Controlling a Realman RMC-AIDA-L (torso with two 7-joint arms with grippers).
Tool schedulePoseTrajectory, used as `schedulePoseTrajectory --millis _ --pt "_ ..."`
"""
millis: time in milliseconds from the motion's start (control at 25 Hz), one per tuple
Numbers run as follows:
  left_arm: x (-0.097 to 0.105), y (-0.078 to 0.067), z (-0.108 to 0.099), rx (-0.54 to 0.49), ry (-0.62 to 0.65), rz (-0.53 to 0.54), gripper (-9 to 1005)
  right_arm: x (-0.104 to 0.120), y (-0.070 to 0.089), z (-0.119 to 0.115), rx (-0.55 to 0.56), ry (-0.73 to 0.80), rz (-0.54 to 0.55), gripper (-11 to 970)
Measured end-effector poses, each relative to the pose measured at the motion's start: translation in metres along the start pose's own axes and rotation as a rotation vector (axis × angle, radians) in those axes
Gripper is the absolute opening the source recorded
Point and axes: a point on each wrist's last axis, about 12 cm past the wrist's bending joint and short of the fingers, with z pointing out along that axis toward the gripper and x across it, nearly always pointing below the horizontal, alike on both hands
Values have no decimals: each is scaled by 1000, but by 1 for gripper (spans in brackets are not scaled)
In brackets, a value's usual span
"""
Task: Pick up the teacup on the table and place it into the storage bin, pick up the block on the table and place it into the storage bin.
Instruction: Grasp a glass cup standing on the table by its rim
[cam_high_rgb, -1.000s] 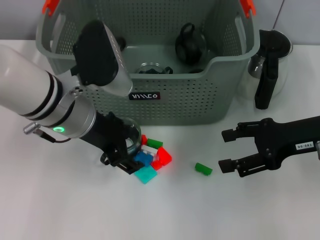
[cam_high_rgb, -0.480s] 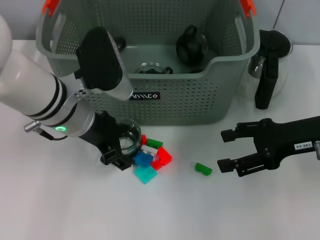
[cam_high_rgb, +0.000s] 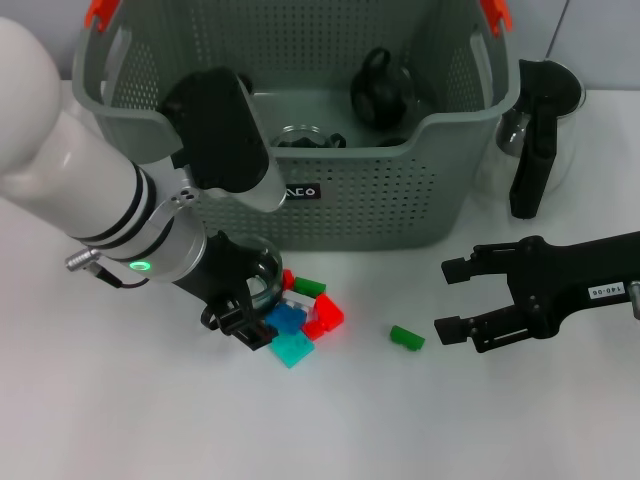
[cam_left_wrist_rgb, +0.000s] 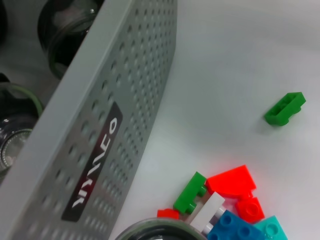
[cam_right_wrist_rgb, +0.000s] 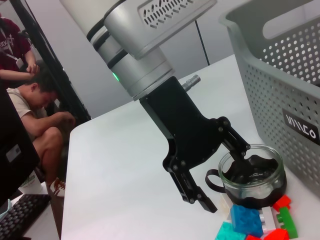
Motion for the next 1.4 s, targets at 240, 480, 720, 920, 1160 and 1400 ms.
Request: schedulePoseTrajectory --millis 240,480,720,920,1160,1400 --pt "-4 0 1 -6 11 -11 774 1 0 0 2 0 1 947" --pt "-9 -1 6 -11 55 -24 767 1 0 0 4 0 3 947" --pt "-11 -3 8 -6 63 -17 759 1 0 0 4 -1 4 947" --pt "-11 -4 9 -3 65 -14 753 1 0 0 8 -1 3 947" --pt "-12 -6 14 3 79 -8 745 1 -1 0 10 -1 2 947" --pt "-14 -7 16 1 82 -4 738 2 -1 0 12 -1 0 947"
